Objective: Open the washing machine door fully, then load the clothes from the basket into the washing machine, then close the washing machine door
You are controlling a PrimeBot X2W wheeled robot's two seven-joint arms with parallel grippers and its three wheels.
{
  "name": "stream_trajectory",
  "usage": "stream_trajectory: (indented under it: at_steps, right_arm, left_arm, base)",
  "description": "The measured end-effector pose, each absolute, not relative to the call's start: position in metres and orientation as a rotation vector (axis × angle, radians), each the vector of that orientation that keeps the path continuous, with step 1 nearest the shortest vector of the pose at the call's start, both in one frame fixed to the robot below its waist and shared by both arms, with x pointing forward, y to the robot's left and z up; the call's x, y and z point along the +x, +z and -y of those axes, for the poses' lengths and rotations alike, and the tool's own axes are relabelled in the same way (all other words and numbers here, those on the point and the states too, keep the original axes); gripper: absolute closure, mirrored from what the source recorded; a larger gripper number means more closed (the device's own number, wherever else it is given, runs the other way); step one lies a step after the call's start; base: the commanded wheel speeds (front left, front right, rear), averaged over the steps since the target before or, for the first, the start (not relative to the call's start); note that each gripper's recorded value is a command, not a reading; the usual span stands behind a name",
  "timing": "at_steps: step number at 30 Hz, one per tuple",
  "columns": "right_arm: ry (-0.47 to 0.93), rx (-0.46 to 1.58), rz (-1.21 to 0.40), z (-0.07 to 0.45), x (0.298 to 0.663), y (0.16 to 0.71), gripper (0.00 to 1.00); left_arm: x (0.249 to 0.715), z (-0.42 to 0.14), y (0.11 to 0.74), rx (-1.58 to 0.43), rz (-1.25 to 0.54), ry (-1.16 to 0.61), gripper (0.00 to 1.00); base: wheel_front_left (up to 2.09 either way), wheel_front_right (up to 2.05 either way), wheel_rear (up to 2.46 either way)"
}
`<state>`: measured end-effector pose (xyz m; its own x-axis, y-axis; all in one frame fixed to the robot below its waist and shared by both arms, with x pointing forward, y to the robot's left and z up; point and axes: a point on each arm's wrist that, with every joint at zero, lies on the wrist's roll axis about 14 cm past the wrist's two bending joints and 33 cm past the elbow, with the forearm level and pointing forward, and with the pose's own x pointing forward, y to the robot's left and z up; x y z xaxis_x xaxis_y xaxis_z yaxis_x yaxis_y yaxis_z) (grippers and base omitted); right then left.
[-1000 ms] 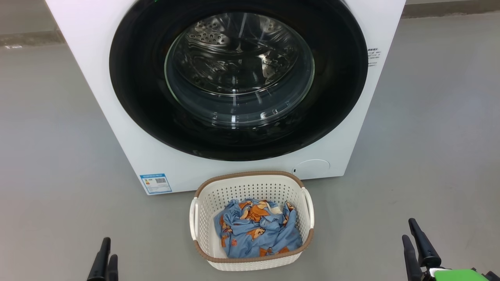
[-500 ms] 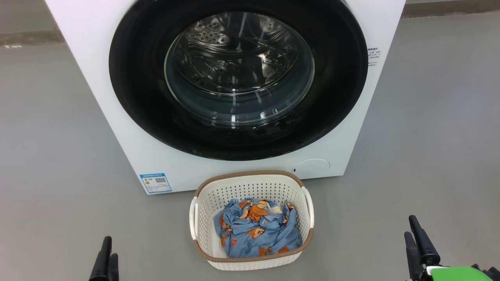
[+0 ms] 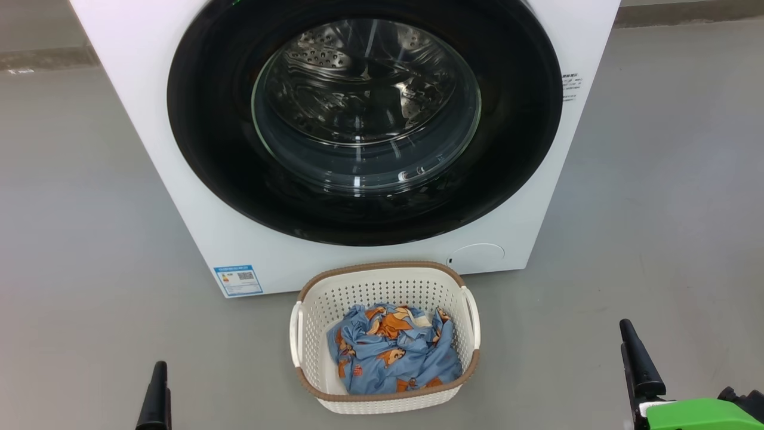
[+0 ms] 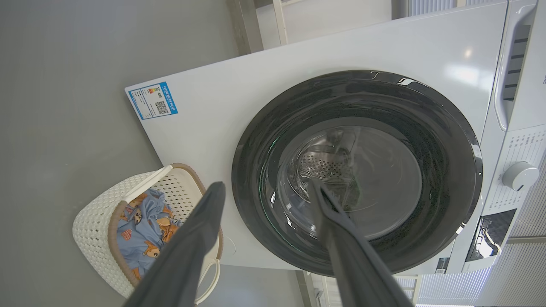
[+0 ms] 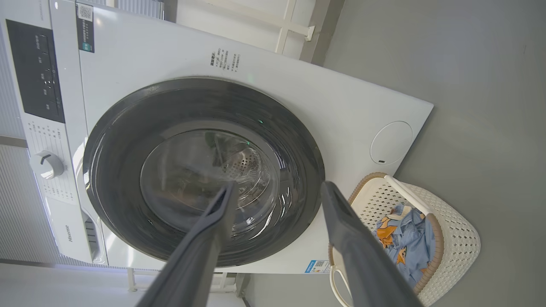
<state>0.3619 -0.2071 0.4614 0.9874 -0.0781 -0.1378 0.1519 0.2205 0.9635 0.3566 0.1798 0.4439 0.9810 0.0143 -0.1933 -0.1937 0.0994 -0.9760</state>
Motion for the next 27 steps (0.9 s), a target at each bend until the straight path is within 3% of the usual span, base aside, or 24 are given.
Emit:
stream_trajectory:
  at_steps: [27]
  right_arm:
    - [-0.078, 0.883, -0.054, 0.198, 0.367, 0.477, 0.0]
  left_arm:
    - [0.356, -0.194, 0.443, -1.085, -0.132, 0.163, 0.0]
  base:
    - [0.0, 0.0, 0.0]
